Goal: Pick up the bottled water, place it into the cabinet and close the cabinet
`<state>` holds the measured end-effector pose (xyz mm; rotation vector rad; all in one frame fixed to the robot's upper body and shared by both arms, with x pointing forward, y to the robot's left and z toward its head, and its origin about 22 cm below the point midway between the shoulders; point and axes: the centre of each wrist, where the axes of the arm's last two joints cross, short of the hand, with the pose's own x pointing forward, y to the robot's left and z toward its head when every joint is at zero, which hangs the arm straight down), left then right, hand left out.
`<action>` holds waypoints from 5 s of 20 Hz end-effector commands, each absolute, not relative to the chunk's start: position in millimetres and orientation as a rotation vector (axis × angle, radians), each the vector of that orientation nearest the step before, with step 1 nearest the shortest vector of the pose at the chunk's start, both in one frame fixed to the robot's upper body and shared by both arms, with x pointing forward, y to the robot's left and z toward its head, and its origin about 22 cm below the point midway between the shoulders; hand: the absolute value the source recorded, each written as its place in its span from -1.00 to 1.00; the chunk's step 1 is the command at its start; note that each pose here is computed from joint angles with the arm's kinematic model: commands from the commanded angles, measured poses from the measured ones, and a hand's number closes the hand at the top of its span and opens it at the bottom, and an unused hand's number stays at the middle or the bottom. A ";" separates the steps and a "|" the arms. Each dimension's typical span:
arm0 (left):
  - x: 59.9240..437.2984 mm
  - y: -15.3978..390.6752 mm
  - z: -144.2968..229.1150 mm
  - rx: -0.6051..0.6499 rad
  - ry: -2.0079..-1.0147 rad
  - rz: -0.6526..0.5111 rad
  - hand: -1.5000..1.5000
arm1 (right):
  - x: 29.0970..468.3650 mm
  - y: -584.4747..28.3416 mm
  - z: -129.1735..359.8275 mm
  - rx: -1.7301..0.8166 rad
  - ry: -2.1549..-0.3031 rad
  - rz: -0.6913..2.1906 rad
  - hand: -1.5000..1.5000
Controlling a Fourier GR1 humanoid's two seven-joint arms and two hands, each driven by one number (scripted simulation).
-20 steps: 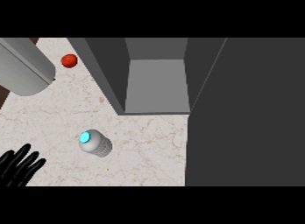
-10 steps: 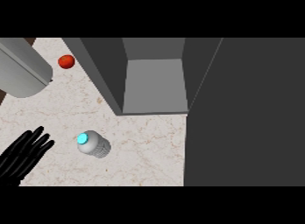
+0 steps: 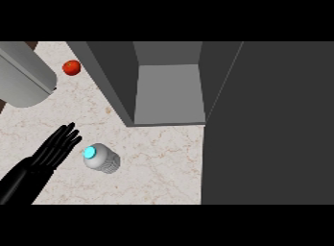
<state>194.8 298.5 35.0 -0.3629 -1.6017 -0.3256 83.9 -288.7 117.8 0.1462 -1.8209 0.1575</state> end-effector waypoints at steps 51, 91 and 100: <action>250.1 276.2 -145.9 -0.669 -1.486 -0.072 1.00 | 29.0 -301.8 147.5 0.226 -1.925 0.128 -1.00; 312.7 129.8 0.2 -0.173 -1.789 0.086 1.00 | 24.0 -313.6 146.6 0.262 -1.909 0.130 -1.00; 349.3 99.4 23.5 0.017 -1.731 0.034 1.00 | 39.8 -322.4 147.6 0.259 -1.922 0.083 -1.00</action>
